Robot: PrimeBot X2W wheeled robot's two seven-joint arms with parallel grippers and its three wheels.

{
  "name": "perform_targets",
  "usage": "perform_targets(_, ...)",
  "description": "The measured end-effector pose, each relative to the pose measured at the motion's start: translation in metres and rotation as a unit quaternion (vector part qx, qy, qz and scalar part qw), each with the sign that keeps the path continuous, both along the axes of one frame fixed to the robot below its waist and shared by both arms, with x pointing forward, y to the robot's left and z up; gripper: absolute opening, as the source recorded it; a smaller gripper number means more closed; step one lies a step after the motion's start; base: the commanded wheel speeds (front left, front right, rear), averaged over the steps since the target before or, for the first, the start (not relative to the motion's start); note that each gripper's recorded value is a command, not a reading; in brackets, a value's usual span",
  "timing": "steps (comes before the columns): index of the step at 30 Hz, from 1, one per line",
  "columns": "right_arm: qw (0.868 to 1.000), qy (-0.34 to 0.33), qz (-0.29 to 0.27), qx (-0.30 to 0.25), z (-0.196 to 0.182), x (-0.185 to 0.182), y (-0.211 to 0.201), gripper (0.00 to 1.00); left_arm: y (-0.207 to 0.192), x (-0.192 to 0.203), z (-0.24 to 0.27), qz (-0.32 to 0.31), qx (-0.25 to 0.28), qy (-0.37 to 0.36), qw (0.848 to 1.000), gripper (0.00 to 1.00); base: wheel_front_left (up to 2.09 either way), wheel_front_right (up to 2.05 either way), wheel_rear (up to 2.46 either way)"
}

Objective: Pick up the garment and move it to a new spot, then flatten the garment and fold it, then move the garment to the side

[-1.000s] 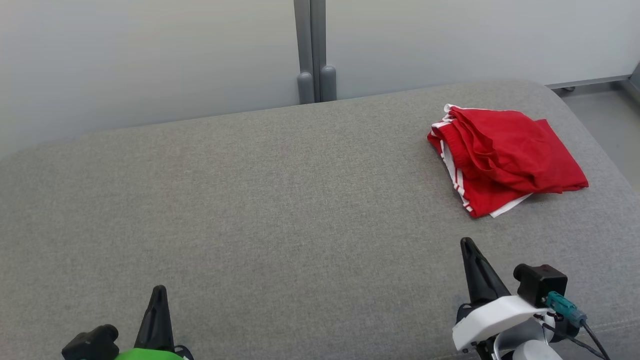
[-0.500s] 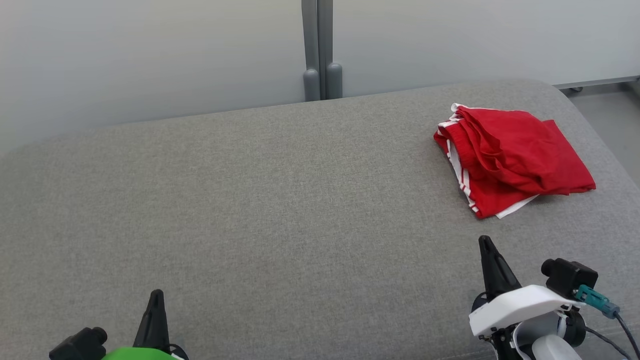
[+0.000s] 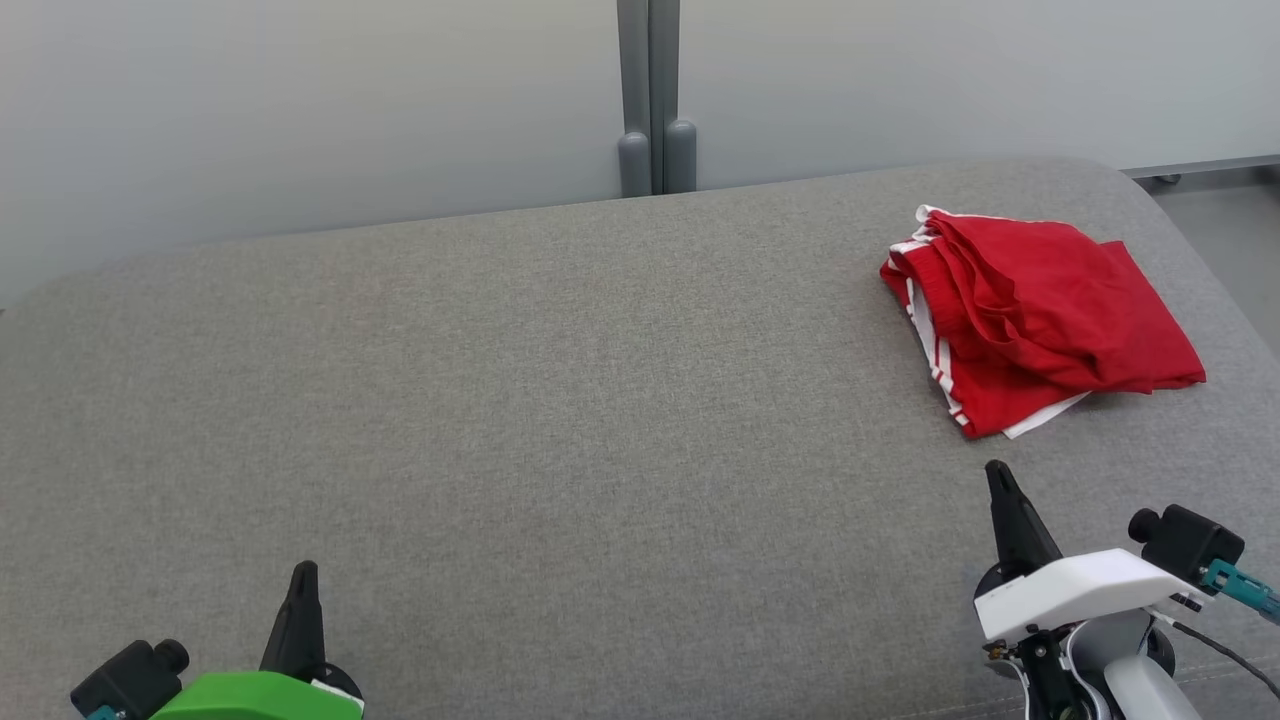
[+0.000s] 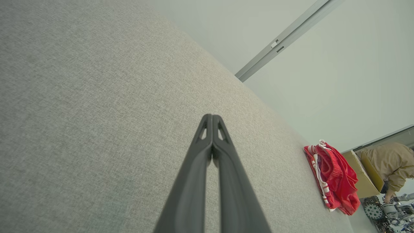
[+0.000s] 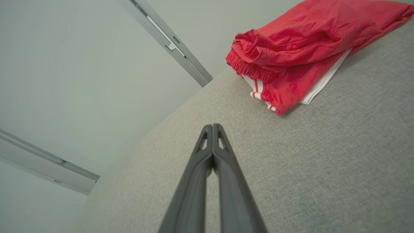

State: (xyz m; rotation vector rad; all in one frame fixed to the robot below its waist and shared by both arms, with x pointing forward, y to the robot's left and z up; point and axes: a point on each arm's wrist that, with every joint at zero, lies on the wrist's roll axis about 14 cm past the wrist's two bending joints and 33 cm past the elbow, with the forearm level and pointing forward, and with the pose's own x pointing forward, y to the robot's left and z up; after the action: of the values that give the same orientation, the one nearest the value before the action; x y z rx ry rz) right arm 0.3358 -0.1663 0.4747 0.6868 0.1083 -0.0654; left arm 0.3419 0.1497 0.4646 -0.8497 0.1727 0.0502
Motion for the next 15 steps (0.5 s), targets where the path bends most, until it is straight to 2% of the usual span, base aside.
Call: perform_targets(15, 0.995, 0.012, -0.014, 0.095, -0.0033, 0.0068, -0.0092, 0.00, 0.0068, 0.0057, -0.0013, 0.011, -0.076, 0.009, 0.997, 0.00, 0.00, 0.00, 0.00)
